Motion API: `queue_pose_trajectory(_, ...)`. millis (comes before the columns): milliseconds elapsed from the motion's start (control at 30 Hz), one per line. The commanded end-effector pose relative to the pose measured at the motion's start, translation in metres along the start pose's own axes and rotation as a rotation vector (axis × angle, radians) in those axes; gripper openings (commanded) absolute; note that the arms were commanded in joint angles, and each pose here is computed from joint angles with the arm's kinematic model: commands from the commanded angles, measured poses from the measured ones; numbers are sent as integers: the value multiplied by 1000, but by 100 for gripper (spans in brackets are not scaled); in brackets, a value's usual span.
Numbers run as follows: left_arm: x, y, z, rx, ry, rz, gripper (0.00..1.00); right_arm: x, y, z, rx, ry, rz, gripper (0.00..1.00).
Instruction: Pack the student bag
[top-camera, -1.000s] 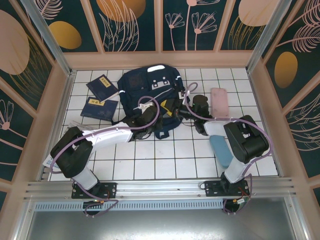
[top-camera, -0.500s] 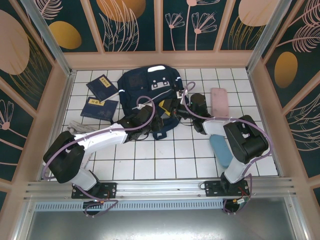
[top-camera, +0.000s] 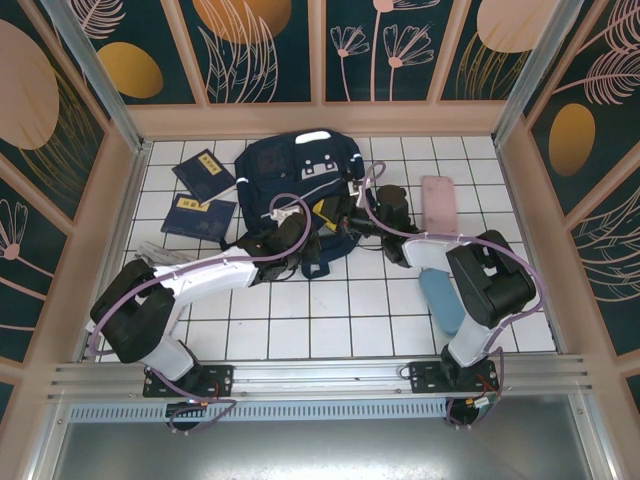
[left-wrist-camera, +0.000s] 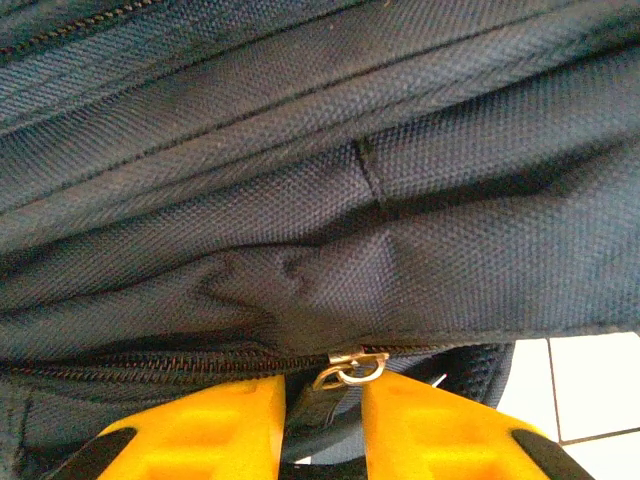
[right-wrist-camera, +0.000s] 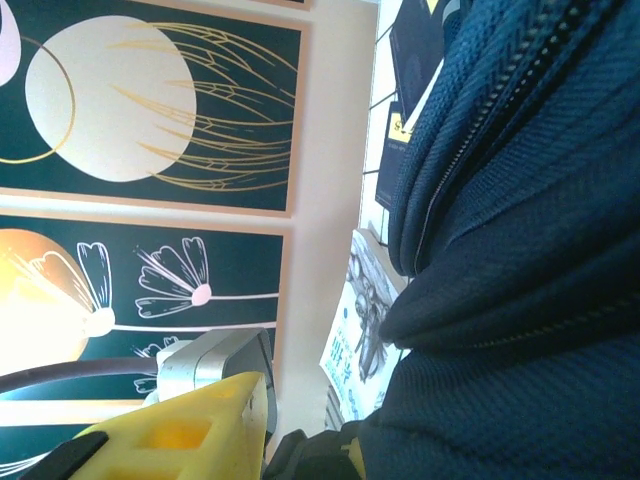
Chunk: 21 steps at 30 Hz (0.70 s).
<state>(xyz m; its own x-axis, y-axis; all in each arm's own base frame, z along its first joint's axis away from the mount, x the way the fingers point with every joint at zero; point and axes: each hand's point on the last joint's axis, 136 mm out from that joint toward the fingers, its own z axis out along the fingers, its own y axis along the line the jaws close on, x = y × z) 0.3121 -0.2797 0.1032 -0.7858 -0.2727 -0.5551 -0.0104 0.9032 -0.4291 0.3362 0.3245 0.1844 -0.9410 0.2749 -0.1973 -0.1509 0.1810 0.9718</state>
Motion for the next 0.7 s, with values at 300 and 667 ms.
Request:
queue_pose_trajectory(300, -31, 15, -4, -91, -166, 30, 3, 7, 27, 12, -39, 32, -123, 37)
queue_pose_trajectory(667, -36, 24, -34, -124, -162, 83, 0, -15, -15, 1, 215, -92, -178, 34)
